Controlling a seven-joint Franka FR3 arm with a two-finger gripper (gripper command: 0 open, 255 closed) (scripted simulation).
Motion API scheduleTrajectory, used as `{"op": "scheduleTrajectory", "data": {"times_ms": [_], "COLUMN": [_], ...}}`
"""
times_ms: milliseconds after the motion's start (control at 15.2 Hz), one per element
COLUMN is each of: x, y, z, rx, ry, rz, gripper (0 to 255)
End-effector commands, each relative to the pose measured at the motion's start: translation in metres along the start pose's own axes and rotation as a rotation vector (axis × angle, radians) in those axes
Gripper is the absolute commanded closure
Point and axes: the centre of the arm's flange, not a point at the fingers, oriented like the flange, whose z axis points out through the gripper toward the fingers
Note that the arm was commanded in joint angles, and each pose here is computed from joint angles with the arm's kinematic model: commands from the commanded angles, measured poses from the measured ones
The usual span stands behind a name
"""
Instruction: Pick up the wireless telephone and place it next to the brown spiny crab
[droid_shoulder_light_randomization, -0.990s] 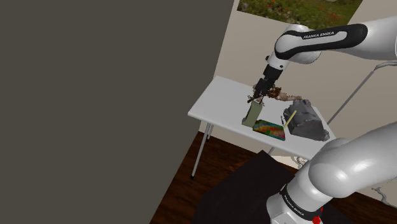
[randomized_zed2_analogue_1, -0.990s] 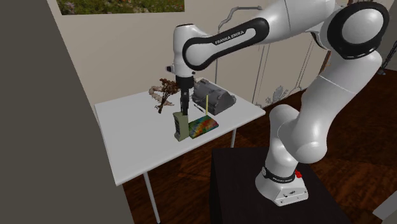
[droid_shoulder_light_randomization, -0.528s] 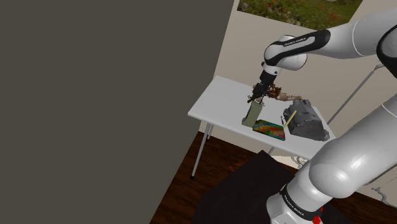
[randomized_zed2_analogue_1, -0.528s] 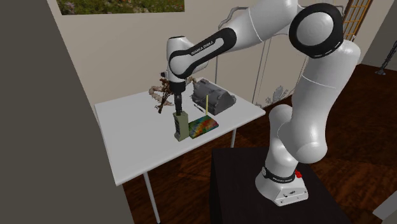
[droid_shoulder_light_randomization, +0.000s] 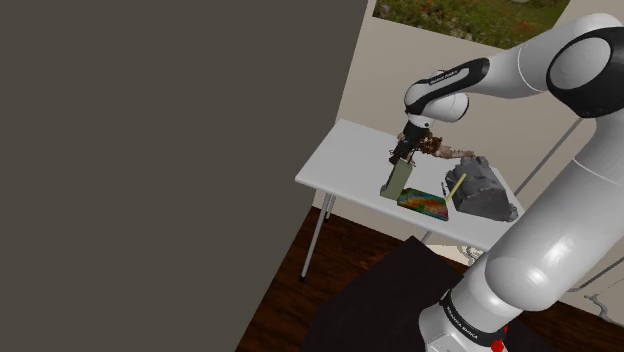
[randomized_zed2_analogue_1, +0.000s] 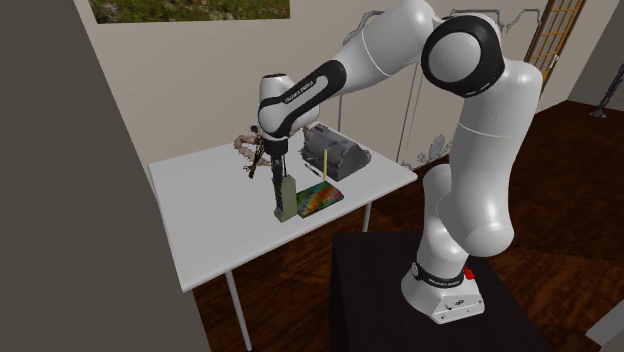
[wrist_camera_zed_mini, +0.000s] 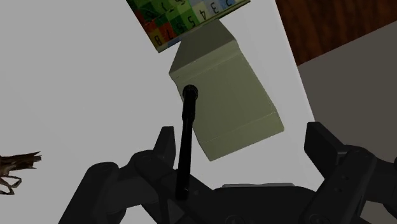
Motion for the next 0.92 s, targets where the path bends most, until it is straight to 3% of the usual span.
{"op": "scheduleTrajectory", "data": {"times_ms": [0,594,660,858], "x": [-0.0007,-0.0007,-0.0007,-0.0007], "y": [0.0015,0.0015,0.0015,0.0015], "z": [0.0110,0.0140,0.0140,0.0140], "rx": [0.000,0.000,0.000,0.000], "ry": [0.000,0.000,0.000,0.000], "rz": [0.000,0.000,0.000,0.000], "gripper": [0,0,255,255]}}
